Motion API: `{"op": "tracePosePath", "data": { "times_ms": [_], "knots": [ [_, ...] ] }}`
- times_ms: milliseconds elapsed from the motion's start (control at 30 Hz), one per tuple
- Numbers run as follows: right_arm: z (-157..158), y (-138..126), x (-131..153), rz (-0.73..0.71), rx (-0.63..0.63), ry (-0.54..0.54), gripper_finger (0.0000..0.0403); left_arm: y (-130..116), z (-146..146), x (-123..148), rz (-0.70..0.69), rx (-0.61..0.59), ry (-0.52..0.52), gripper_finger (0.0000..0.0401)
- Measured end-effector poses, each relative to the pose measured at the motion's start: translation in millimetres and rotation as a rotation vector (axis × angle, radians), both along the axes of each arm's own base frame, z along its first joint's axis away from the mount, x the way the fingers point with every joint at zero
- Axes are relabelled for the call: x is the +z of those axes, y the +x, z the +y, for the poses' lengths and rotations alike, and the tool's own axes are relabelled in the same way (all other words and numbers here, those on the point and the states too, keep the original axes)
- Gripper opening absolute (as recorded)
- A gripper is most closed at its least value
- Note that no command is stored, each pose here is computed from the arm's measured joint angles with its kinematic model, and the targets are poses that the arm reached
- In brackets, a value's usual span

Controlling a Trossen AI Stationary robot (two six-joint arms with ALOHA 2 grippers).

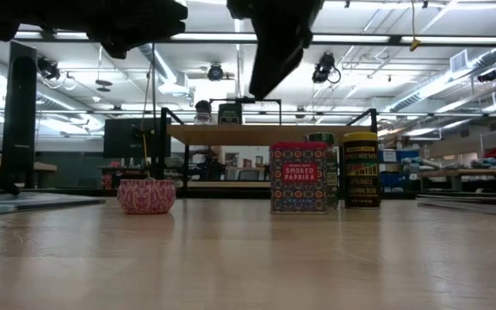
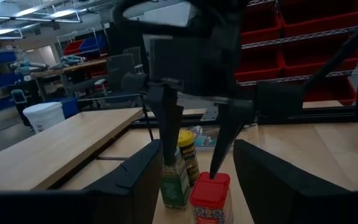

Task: Shelf spices
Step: Put the red seasoning can on the shelf

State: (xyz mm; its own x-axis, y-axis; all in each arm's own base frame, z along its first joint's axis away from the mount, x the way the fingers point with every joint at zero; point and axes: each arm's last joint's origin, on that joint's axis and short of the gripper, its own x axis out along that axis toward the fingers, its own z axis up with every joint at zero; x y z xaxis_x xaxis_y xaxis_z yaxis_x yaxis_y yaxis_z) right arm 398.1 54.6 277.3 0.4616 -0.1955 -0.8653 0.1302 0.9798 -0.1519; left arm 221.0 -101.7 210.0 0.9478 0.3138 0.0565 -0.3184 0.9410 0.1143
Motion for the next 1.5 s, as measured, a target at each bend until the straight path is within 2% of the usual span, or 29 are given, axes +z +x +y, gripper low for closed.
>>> {"op": "tracePosePath", "data": {
  "times_ms": [133,367,467,700,800,1333,1500],
  "knots": [
    [0.4,0.5,3.6,-0.008,-0.001,0.004,0.0238,0.0,-0.1,-0.3,0.002,-0.001,0.0,0.0202],
    [1.8,-15.6,-4.2,0.186,-0.008,0.139,0.0253,0.2,-0.1,-1.0,0.008,-0.002,0.001,0.0202],
    [2.0,-18.1,-5.1,0.216,-0.001,0.148,0.0281,0.1,-0.1,-0.9,0.008,-0.002,0.0,0.0202],
    [0.9,-14.2,-7.1,0.185,0.039,0.136,0.0372,0.1,-0.2,-0.8,0.003,-0.003,-0.013,0.0202],
    [-2.7,-13.5,-13.2,0.186,0.028,0.138,0.0394,0.1,-0.2,-0.8,0.002,-0.003,-0.014,0.0202],
    [-14.2,-19.3,-65.2,0.221,-0.002,0.18,0.0393,0.2,-0.3,-1.6,0.01,-0.006,-0.011,0.0202],
    [-18.4,-22.1,-75.8,0.233,-0.009,0.18,0.038,0.2,-0.2,-2.0,0.013,-0.006,-0.009,0.0202]
  ]
}}
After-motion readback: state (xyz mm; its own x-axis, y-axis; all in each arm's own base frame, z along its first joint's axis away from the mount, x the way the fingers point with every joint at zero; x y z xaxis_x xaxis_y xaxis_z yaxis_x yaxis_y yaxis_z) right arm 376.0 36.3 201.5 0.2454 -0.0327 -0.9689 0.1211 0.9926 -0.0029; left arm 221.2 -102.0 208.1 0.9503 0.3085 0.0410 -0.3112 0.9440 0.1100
